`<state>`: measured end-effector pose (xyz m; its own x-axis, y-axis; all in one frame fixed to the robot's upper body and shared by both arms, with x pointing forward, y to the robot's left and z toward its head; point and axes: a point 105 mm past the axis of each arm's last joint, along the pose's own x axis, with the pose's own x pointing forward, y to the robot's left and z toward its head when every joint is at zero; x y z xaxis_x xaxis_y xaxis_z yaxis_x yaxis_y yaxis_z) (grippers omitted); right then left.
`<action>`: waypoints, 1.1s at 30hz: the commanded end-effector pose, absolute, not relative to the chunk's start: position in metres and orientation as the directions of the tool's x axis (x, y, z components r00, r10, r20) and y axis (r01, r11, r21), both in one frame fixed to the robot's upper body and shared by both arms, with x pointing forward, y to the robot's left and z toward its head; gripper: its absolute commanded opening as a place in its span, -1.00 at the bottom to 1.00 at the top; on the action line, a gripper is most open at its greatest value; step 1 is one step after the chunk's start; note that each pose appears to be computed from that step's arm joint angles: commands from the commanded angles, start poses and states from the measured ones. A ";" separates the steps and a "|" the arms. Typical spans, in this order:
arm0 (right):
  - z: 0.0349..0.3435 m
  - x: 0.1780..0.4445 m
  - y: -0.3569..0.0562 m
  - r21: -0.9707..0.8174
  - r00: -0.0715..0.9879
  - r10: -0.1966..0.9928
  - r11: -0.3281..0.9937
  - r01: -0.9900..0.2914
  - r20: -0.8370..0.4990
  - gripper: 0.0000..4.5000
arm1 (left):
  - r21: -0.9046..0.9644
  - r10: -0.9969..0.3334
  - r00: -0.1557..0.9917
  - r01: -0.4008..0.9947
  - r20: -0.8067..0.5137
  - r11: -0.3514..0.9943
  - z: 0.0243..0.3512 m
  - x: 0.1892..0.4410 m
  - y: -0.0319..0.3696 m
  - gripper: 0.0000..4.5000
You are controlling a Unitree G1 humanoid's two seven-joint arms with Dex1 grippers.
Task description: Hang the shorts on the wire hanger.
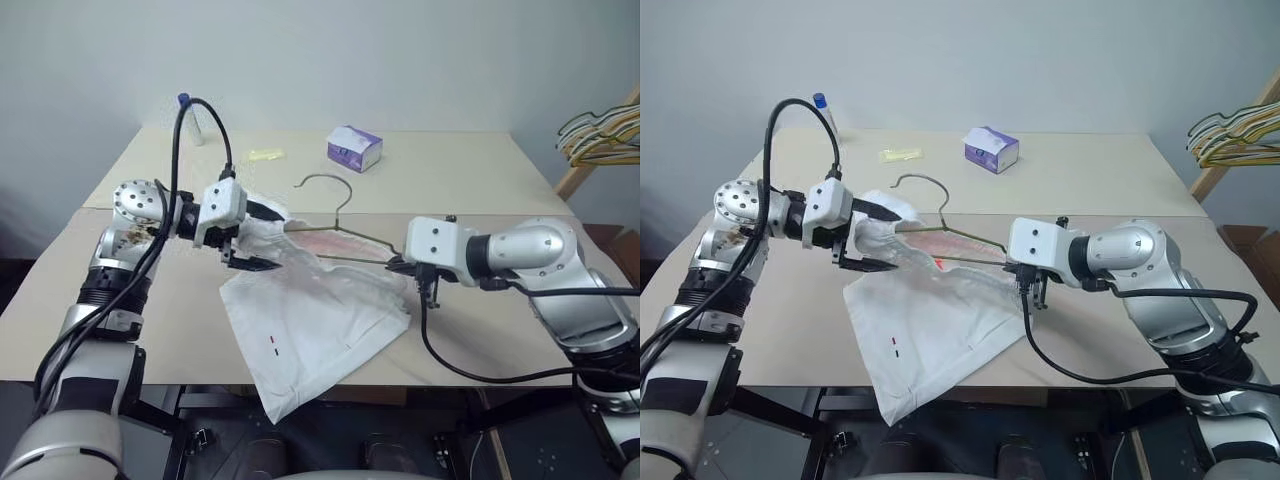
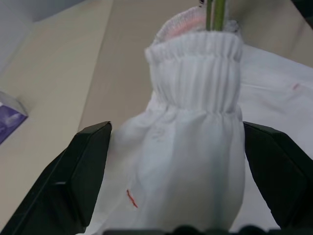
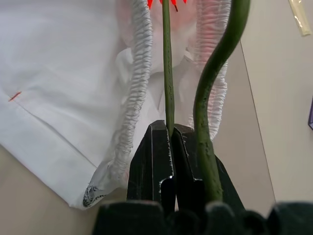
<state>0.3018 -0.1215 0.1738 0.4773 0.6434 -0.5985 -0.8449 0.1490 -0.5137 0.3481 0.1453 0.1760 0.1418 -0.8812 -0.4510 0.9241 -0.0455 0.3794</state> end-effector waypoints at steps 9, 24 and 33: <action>0.196 0.293 -0.115 -0.526 0.463 0.688 0.137 -0.839 -0.559 -1.00 | 0.411 -0.881 0.150 0.910 -0.450 -0.055 0.170 0.352 0.140 -0.01; 0.200 0.298 -0.126 -0.529 0.502 0.708 0.212 -0.822 -0.497 -0.66 | 0.359 -0.918 0.177 0.932 -0.355 0.041 0.182 0.346 0.147 -0.96; 0.218 0.309 -0.181 -0.495 0.695 0.608 0.500 -0.711 -0.383 0.71 | 0.300 -0.913 0.241 0.943 -0.328 0.141 0.180 0.337 0.166 -0.96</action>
